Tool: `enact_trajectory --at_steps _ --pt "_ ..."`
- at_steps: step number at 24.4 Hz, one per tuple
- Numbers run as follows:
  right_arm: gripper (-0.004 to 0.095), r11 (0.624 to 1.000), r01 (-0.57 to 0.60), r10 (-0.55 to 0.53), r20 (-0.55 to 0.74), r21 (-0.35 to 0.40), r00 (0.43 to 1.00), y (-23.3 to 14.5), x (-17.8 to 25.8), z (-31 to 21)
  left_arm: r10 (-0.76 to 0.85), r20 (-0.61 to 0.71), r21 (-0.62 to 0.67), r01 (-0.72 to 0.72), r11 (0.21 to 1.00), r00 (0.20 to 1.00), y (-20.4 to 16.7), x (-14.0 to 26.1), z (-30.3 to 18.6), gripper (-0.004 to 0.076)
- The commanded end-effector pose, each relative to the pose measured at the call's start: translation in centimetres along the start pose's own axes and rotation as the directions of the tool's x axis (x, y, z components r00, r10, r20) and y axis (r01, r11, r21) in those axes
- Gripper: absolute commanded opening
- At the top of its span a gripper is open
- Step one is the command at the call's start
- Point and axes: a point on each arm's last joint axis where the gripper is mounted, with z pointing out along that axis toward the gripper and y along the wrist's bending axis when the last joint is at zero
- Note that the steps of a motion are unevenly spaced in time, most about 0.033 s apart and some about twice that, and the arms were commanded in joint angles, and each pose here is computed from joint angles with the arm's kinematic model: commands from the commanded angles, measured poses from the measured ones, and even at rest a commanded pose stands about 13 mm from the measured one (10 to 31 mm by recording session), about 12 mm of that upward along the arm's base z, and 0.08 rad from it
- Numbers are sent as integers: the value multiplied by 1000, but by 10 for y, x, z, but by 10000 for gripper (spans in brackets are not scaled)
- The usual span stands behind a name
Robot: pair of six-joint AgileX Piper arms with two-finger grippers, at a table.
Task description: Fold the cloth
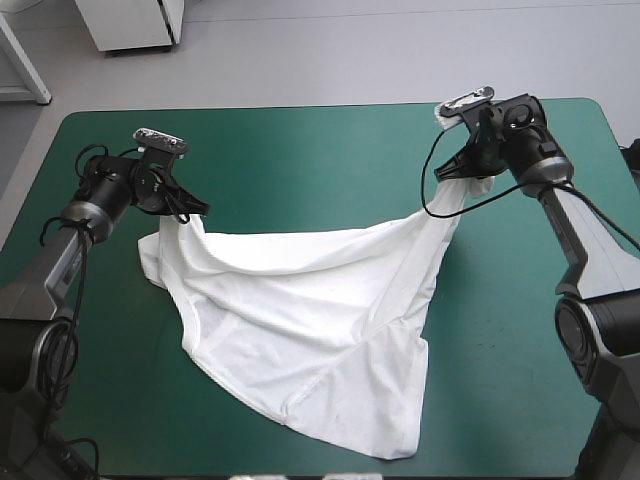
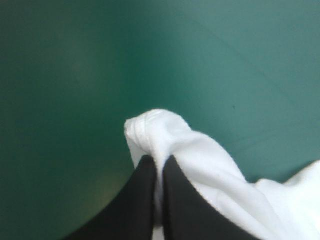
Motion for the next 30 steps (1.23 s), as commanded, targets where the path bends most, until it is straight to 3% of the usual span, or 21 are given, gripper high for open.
enact_trajectory --at_steps 1,7,12,16,21,24,30 --pt "-13 999 -32 29 104 33 994 -24 -10 -19 -25 137 -44 31 999 990 15 -22 -13 -9" --pt "-13 994 -55 63 84 -97 994 -32 -5 0 -61 151 -34 67 997 987 22 -29 -1 -9" --pt "14 969 -79 91 41 -236 995 -30 0 21 -65 140 -22 68 997 988 21 -29 5 -3" --pt "199 942 -92 106 28 -323 994 -32 3 29 -32 142 -20 35 999 989 20 -30 8 84" --pt "616 915 -153 170 12 -374 985 -46 8 26 -12 139 52 5 999 990 15 -34 2 278" --pt "627 894 -164 192 25 -417 981 -55 11 7 4 38 88 -7 996 999 15 -35 -18 300" --pt "621 894 -146 210 108 -423 972 -54 21 -76 60 84 -150 -47 988 995 37 -28 -115 292"
